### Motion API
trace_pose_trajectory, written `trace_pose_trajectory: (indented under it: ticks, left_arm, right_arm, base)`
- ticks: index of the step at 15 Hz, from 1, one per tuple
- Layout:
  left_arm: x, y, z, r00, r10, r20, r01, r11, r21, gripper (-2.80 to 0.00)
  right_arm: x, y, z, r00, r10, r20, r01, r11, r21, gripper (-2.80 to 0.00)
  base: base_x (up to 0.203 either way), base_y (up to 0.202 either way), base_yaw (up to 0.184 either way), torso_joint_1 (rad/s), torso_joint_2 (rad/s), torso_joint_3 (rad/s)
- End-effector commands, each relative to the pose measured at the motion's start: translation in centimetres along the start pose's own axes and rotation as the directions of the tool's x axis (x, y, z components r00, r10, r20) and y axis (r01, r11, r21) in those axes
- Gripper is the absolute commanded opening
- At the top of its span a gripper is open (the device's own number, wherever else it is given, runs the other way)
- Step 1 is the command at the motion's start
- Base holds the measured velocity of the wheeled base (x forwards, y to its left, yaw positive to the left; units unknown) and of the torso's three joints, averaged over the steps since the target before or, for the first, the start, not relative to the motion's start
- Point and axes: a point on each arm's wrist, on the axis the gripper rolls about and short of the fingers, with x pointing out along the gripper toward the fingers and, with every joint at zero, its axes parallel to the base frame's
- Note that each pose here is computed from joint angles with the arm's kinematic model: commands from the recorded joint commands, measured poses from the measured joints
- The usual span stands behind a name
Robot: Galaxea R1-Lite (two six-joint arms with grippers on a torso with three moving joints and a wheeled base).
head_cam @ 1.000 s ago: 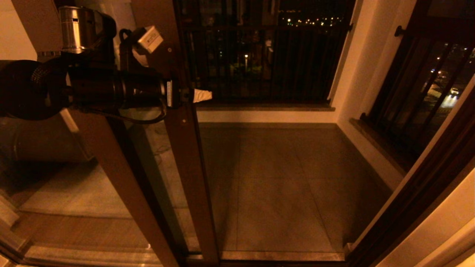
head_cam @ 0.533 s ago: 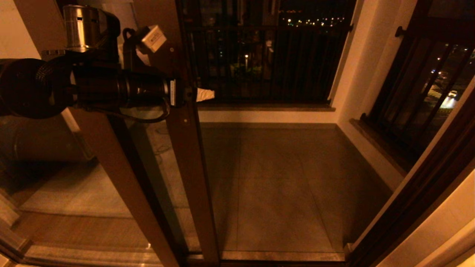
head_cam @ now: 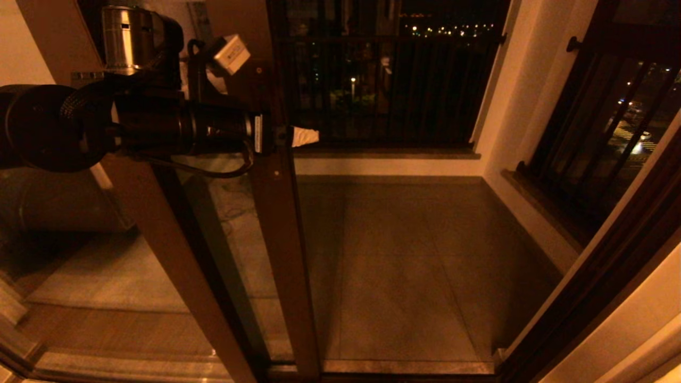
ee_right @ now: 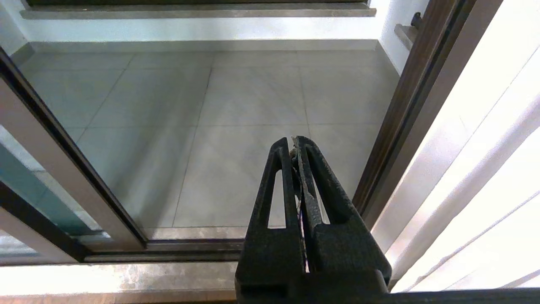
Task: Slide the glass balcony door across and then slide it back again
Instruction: Close the slid door
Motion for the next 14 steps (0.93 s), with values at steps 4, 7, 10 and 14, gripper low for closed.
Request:
trace_pose_trajectory:
  ticks: [4, 7, 10, 14]
  left_arm:
    - [-0.18, -0.2, 0.13, 1.0, 0.027, 0.0, -0.027, 1.0, 0.0, 0.0]
    - [0.19, -0.59, 0.22, 1.0, 0.017, 0.001, -0.017, 1.0, 0.004, 0.0]
    - [-0.1, -0.65, 0.28, 1.0, 0.018, 0.002, -0.018, 1.0, 0.004, 0.0]
    - [0.38, -0.53, 0.11, 1.0, 0.015, -0.003, -0.015, 1.0, 0.005, 0.0]
  right_arm:
    - [0.02, 0.0, -0.04, 1.0, 0.001, -0.002, -0.001, 1.0, 0.0, -2.8]
    - [0.02, 0.0, -0.04, 1.0, 0.001, -0.002, -0.001, 1.0, 0.001, -2.8]
    - [0.01, 0.0, -0.03, 1.0, -0.001, -0.002, 0.001, 1.0, 0.001, -2.8]
    - [0.01, 0.0, 0.0, 1.0, -0.001, -0.001, 0.001, 1.0, 0.001, -2.8]
  base:
    - [0.0, 0.0, 0.0, 0.0, 0.0, 0.0]
    - [0.0, 0.0, 0.0, 0.0, 0.0, 0.0]
    - [0.0, 0.0, 0.0, 0.0, 0.0, 0.0]
    - [0.0, 0.0, 0.0, 0.0, 0.0, 0.0]
